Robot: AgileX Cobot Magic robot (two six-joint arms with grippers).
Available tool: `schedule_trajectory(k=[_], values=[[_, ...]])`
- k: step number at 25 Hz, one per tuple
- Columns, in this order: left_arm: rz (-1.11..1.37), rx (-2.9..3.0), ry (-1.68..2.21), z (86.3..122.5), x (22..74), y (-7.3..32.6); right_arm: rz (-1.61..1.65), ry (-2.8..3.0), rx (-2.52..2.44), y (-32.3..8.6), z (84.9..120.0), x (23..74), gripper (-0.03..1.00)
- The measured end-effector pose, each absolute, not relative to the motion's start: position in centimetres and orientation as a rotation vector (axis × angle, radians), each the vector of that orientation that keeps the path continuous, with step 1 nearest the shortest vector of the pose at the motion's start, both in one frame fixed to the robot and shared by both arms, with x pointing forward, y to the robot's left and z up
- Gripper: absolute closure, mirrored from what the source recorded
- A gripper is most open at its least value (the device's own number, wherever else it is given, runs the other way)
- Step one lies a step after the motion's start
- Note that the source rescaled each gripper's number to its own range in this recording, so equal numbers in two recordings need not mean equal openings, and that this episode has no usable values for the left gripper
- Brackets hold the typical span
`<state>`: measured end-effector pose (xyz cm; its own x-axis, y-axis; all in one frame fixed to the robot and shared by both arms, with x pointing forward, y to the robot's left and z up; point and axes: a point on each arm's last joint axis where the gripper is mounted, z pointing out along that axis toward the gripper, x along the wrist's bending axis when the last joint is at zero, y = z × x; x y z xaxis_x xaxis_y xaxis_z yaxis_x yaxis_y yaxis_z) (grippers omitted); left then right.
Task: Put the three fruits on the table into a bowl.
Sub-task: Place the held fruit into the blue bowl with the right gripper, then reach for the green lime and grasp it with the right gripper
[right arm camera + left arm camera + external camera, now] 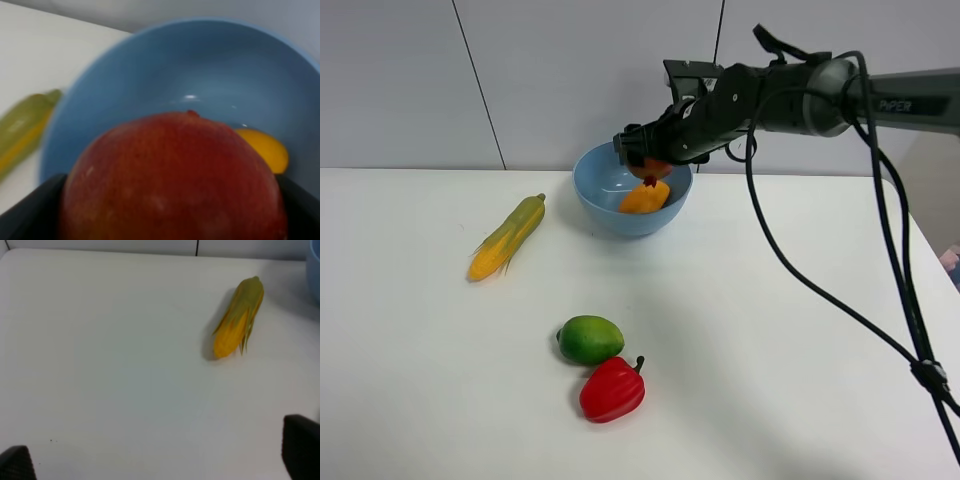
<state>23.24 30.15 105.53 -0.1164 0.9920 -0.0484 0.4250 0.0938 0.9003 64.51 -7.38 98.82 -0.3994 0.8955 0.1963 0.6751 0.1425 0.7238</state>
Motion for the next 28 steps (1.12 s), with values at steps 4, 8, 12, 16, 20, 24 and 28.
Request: schedule_trajectory(k=[4, 8, 12, 16, 20, 24, 28], values=[[0.986, 1.419, 1.645, 105.5, 23.2, 30.2, 1.053, 2.178, 1.479, -7.1, 95.5, 65.3, 0.65], [0.986, 1.419, 1.645, 105.5, 23.2, 30.2, 1.04, 2.176, 1.462, -7.0, 93.9, 65.8, 0.63], [0.986, 1.419, 1.645, 105.5, 23.2, 30.2, 1.084, 2.124, 1.439, -7.0, 94.2, 66.2, 0.26], [0.986, 1.419, 1.645, 105.5, 23.2, 30.2, 1.137, 2.083, 1.422, -7.1, 96.4, 66.0, 0.16], [0.986, 1.419, 1.645, 105.5, 23.2, 30.2, 1.218, 2.054, 1.401, -7.1, 100.9, 64.8, 0.15], [0.986, 1.419, 1.645, 105.5, 23.2, 30.2, 1.226, 2.213, 1.327, -5.1, 104.8, 60.8, 0.15], [0.986, 1.419, 1.645, 105.5, 23.2, 30.2, 1.141, 2.428, 1.245, -2.2, 104.3, 57.6, 0.15]])
